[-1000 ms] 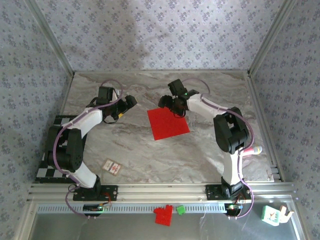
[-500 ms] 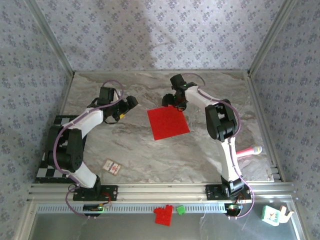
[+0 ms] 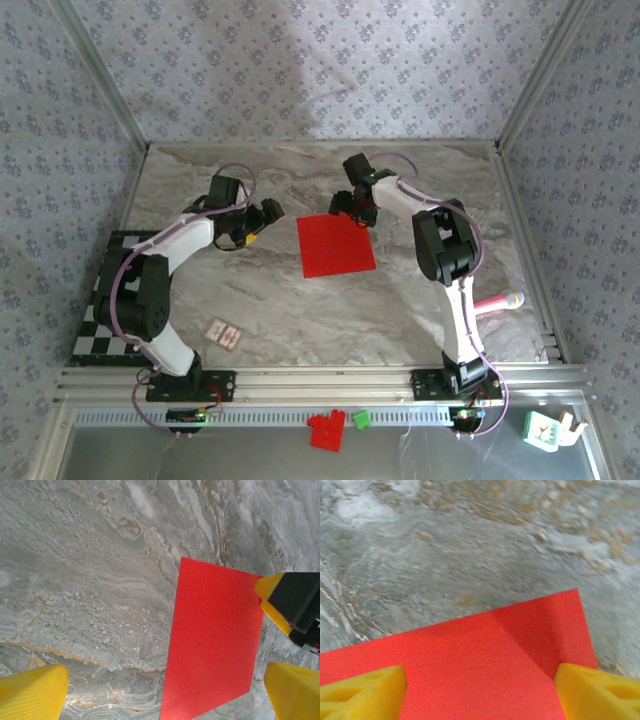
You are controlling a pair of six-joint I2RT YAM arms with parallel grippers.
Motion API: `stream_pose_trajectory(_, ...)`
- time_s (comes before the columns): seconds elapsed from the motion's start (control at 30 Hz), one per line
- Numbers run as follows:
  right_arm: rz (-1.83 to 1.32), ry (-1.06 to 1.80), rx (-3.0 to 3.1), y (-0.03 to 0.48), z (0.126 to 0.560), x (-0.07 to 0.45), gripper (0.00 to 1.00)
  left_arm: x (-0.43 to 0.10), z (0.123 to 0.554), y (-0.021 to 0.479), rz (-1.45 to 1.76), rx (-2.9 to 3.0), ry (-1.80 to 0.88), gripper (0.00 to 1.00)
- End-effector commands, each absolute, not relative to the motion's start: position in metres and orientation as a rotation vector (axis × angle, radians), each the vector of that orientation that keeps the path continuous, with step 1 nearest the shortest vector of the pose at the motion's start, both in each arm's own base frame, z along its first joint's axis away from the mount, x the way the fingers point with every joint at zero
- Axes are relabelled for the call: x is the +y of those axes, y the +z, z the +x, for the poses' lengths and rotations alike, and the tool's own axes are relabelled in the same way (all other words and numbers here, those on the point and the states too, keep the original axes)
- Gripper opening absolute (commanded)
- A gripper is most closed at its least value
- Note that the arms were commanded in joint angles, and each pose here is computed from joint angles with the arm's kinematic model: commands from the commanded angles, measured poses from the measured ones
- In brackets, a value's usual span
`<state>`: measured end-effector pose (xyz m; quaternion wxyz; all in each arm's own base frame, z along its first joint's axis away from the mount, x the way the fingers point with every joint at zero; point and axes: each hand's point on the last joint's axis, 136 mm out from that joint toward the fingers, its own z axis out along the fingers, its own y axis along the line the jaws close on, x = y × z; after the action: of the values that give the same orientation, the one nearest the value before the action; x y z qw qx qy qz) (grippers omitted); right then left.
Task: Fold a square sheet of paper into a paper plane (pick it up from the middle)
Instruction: Move the square sheet of paper to the center of the table, then first fold the square sheet of paper in half at the center of the table.
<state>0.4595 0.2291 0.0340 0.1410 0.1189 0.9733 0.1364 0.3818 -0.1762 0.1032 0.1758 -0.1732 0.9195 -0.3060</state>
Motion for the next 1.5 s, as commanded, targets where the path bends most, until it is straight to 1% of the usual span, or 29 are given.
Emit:
stream_pose_trajectory(0.0, 0.68, 0.241, 2.86, 0.019, 0.42, 0.208, 0.83, -0.182, 0.375, 0.102, -0.466, 2.668, -0.803, 1.0)
stream_pose_trajectory(0.2, 0.933, 0.275, 2.804, 0.027, 0.387, 0.221, 0.84, -0.2, 0.358, 0.095, -0.364, 2.749, -0.711, 1.0)
stream_pose_trajectory(0.27, 0.92, 0.347, 2.799, 0.033, 0.385, 0.232, 0.84, -0.209, 0.352, 0.093, -0.316, 2.771, -0.695, 1.0)
stream_pose_trajectory(0.37, 0.865, 0.467, 2.767, 0.055, 0.391, 0.24, 0.84, -0.225, 0.343, 0.09, -0.221, 2.816, -0.654, 0.99)
stream_pose_trajectory(0.47, 0.794, 0.532, 2.672, 0.085, 0.402, 0.231, 0.86, -0.236, 0.333, 0.085, -0.111, 2.863, -0.545, 0.98)
stream_pose_trajectory(0.57, 0.735, 0.56, 2.604, 0.103, 0.409, 0.211, 0.92, -0.251, 0.323, 0.081, -0.002, 2.899, -0.431, 0.99)
stream_pose_trajectory(0.63, 0.699, 0.552, 2.594, 0.106, 0.41, 0.194, 0.97, -0.262, 0.314, 0.078, 0.076, 2.929, -0.351, 1.0)
stream_pose_trajectory(0.67, 0.685, 0.541, 2.591, 0.106, 0.409, 0.188, 1.0, -0.266, 0.313, 0.075, 0.1, 2.938, -0.307, 1.0)
stream_pose_trajectory(0.77, 0.671, 0.511, 2.576, 0.103, 0.406, 0.163, 1.0, -0.281, 0.308, 0.068, 0.188, 2.954, -0.221, 1.0)
stream_pose_trajectory(1.0, 0.764, 0.446, 2.58, 0.088, 0.393, 0.119, 1.0, -0.31, 0.304, 0.051, 0.325, 2.989, -0.161, 0.99)
stream_pose_trajectory(1.2, 0.787, 0.45, 2.59, 0.083, 0.393, 0.112, 1.0, -0.324, 0.302, 0.04, 0.402, 3.012, -0.109, 0.97)
stream_pose_trajectory(1.47, 0.796, 0.449, 2.592, 0.081, 0.394, 0.11, 1.0, -0.328, 0.303, 0.03, 0.427, 3.01, -0.017, 0.95)
